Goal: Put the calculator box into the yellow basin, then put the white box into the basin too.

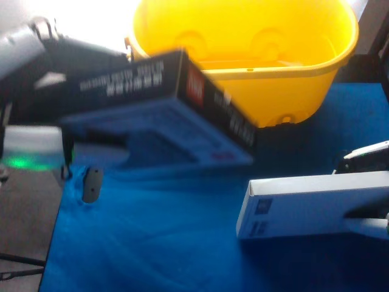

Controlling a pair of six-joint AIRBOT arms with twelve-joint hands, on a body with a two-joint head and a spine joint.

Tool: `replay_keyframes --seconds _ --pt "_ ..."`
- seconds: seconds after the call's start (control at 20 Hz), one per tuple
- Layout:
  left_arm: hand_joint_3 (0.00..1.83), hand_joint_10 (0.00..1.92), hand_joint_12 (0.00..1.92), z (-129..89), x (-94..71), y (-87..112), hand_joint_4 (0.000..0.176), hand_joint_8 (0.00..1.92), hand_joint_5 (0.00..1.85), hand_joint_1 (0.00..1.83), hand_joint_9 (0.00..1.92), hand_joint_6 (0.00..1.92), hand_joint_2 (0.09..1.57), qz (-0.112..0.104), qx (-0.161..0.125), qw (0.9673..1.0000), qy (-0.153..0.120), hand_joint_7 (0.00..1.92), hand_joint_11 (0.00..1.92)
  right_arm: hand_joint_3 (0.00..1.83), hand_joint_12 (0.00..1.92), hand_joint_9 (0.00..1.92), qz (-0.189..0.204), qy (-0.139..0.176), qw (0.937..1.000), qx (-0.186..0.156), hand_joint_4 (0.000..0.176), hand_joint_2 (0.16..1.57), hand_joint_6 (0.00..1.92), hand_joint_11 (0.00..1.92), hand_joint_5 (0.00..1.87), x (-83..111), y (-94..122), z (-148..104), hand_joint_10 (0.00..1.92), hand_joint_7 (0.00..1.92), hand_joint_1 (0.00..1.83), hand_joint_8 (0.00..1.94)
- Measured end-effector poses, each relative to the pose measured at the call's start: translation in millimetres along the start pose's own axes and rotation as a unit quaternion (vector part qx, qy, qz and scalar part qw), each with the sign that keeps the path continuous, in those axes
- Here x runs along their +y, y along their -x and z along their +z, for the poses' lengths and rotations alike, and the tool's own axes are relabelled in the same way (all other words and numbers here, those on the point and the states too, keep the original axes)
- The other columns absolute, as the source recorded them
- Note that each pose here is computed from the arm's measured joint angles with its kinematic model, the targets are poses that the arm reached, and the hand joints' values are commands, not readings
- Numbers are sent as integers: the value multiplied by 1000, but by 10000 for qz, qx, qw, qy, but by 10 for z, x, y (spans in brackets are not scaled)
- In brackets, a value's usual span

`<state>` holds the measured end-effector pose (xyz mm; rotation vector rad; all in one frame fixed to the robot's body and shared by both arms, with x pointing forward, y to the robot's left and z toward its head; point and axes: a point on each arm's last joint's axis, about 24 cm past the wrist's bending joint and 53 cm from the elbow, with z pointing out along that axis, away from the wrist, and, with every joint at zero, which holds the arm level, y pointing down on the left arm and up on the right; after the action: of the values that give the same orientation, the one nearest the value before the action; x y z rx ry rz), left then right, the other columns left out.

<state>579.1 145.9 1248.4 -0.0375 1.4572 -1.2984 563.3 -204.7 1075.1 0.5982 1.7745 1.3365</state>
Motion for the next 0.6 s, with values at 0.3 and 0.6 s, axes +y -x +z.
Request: replay_keyframes --seconds 0.3,0.6 --pt "3 1224 1296 252 -429 459 0 1169 859 1362 887 1100 1145 113 -877 9908 -1024 876 790 1 1503 967 48 8 10000 -61 0 1111 923 880 919 -11 43 -10 1261 962 1381 1027" --pt "1 1200 1194 560 -823 723 0 1137 840 1365 896 1132 1143 283 -1218 9769 -1732 895 815 2 1540 968 32 19 10000 -89 0 1117 938 921 876 -23 78 -5 1292 977 1382 1015"
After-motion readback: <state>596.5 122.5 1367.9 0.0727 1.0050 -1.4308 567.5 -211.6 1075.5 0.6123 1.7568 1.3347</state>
